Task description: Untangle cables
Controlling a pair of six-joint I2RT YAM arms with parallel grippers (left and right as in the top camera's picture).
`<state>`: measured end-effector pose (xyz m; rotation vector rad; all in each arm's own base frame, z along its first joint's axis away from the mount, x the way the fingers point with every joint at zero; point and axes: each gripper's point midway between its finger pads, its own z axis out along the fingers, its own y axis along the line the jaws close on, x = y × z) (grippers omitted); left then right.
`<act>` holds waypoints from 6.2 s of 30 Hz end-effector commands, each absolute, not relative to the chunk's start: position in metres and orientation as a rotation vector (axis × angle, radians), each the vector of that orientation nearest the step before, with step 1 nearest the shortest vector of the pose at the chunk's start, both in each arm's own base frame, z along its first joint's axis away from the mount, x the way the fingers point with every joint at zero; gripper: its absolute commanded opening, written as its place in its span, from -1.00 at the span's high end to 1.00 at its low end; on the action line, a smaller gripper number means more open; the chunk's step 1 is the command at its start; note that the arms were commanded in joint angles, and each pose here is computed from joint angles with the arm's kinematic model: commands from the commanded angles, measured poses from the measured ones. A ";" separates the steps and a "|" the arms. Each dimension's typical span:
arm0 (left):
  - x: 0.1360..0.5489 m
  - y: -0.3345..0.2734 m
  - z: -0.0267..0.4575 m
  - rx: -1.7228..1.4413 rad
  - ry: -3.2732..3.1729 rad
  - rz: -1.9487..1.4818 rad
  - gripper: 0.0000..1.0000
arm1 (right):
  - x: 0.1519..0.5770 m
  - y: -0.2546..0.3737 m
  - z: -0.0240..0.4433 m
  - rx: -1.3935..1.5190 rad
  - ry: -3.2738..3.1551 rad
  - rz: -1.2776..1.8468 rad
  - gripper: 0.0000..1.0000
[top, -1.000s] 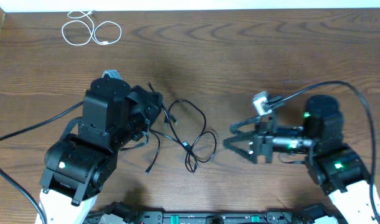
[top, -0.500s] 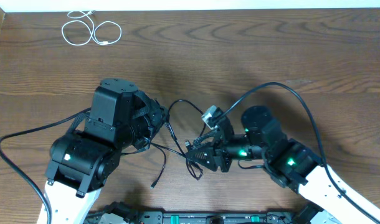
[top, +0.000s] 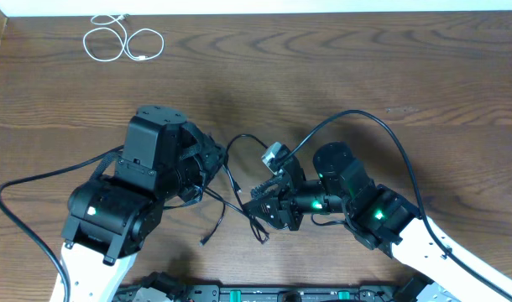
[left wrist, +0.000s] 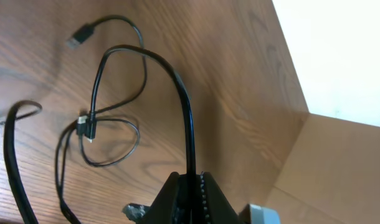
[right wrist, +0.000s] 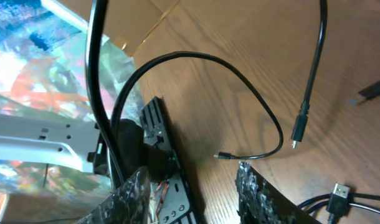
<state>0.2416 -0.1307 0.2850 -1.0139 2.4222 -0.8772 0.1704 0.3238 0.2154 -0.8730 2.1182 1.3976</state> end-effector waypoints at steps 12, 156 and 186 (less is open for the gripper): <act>0.251 -0.104 0.276 -1.083 2.357 -0.673 0.85 | 0.192 0.302 0.238 -0.723 2.127 1.463 -0.06; 0.239 -0.167 0.421 -0.775 1.992 -1.560 0.85 | 0.274 0.249 0.156 0.063 2.465 0.961 0.14; 0.240 -0.057 0.404 -1.163 1.657 -1.024 0.85 | 0.193 0.308 0.195 -0.325 2.512 1.591 -0.25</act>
